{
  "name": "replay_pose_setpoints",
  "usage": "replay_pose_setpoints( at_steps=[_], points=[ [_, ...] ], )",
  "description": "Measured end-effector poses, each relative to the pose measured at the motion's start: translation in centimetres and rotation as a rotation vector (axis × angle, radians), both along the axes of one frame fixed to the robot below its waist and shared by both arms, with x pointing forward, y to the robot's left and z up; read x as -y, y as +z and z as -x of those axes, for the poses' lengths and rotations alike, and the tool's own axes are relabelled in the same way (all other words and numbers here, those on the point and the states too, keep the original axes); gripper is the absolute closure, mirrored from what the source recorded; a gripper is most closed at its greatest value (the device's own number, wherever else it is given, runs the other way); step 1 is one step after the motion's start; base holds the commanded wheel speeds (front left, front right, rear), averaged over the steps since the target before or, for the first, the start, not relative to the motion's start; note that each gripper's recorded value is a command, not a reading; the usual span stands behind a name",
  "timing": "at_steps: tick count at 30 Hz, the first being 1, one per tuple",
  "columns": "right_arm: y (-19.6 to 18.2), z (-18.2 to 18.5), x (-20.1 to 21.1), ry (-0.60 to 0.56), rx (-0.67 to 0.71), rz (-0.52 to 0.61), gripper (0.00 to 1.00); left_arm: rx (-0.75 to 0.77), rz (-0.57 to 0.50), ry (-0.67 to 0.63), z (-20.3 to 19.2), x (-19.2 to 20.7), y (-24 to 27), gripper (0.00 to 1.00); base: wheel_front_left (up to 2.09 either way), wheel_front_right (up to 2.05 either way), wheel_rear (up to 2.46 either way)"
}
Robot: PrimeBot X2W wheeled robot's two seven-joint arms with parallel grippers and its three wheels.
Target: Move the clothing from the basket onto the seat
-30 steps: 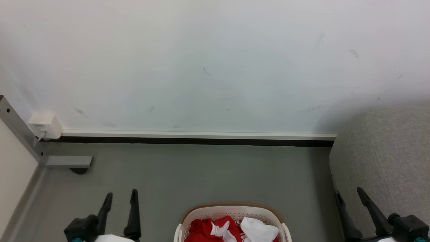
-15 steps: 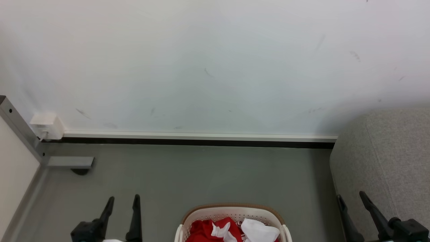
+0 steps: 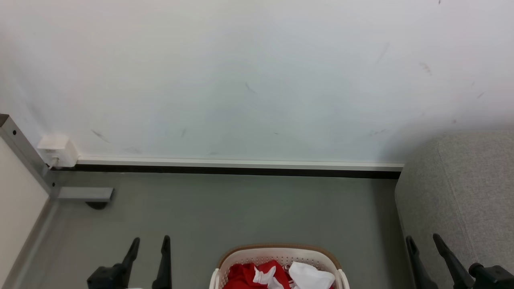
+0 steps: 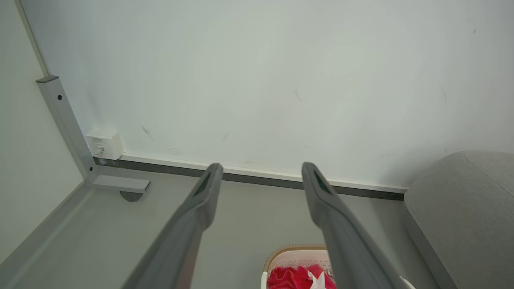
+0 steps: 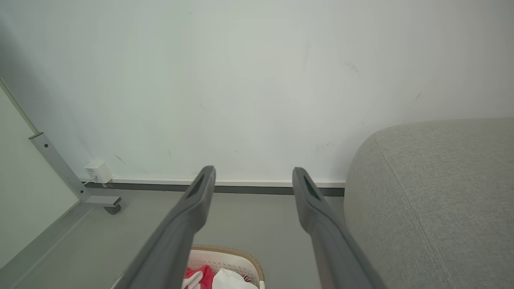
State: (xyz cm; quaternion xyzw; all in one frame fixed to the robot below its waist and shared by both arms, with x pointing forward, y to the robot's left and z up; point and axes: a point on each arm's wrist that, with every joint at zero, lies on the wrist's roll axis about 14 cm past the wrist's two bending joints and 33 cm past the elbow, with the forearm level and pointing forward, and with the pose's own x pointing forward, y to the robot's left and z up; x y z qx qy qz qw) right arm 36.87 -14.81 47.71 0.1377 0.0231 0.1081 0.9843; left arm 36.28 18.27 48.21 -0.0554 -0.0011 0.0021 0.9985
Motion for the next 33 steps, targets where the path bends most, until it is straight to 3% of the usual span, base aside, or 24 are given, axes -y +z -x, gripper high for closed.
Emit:
replay_pose_setpoints(
  at_steps=[33],
  points=[
    [-0.91, 0.32, 0.23, 0.011, -0.021, 0.052, 0.0, -0.011, 0.019, -0.002, -0.03, 0.17, -0.37, 0.0, 0.0, 0.0, 0.0]
  ],
)
